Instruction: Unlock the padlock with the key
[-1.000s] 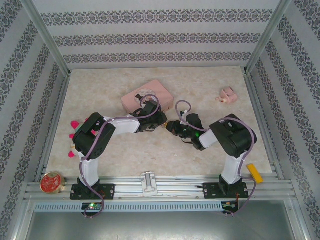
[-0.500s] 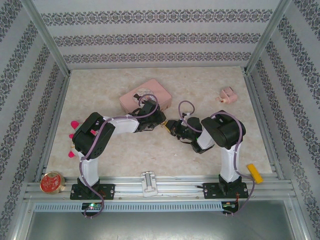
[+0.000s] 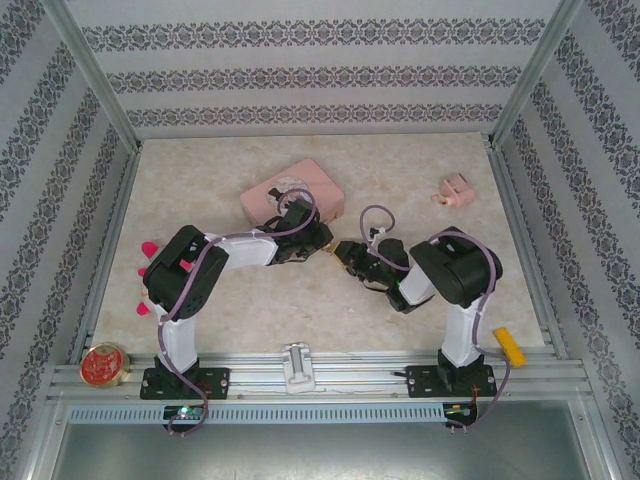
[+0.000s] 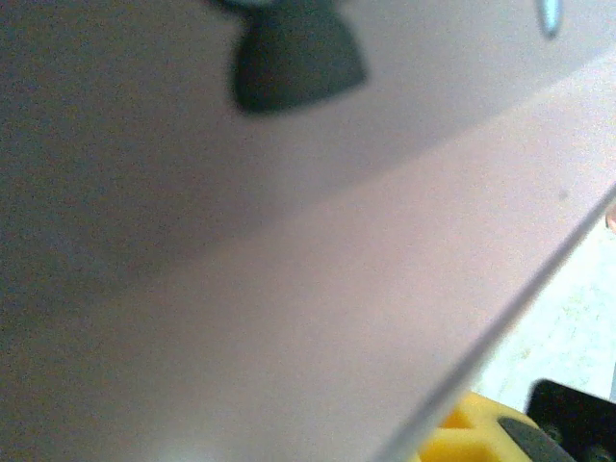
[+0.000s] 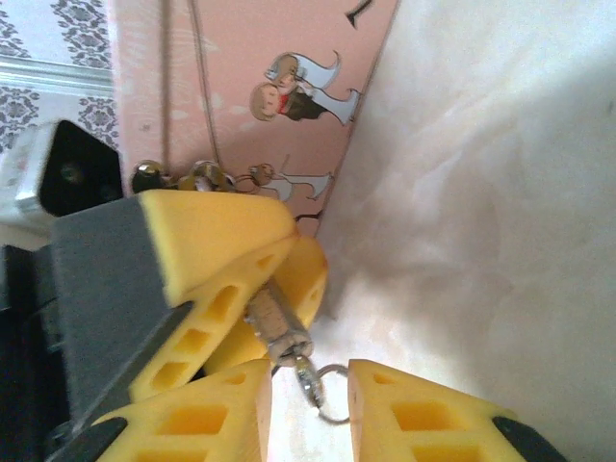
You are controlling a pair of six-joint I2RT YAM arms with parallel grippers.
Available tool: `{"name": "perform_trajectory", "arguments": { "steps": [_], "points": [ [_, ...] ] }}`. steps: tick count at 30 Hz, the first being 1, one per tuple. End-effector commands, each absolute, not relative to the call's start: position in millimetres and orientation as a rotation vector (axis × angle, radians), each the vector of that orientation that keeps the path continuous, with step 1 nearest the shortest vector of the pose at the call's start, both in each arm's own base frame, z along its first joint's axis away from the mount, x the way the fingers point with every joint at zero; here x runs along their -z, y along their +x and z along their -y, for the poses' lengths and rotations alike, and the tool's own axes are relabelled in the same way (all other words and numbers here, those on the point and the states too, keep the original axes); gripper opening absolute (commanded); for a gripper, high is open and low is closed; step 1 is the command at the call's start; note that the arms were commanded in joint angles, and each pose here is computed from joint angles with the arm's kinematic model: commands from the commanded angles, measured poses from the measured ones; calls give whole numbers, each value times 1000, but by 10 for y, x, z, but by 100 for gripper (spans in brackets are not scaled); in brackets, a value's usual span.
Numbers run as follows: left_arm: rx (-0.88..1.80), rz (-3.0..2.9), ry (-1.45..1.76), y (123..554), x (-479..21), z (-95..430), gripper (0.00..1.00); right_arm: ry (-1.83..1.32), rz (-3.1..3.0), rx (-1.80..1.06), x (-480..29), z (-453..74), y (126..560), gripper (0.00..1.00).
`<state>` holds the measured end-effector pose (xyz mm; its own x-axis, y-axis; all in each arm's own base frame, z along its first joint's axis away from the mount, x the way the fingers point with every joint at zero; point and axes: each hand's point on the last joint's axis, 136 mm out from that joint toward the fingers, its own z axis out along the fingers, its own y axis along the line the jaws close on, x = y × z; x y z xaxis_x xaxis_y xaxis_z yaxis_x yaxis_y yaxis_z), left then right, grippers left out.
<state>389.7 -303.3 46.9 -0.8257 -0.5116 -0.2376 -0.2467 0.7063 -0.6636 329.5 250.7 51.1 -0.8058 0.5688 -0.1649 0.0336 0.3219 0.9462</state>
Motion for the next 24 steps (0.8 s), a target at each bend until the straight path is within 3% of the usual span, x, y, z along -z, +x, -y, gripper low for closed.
{"name": "perform_trajectory", "arguments": {
  "steps": [1,7,14,24],
  "points": [
    [976,-2652,-603,3552,-346,3189,16,434,-2115,-1405,-608,-2458,3260,28],
    [956,-2652,-588,3561,-397,3173,16,289,-2237,-1191,-636,-2403,3136,29],
    [968,-2652,-592,3577,-438,3165,16,-133,-2407,-507,-849,-2309,2953,28],
    [1013,-2667,-596,3565,-502,3173,16,-535,-2415,22,-780,-2549,2903,26]
  ]
}}
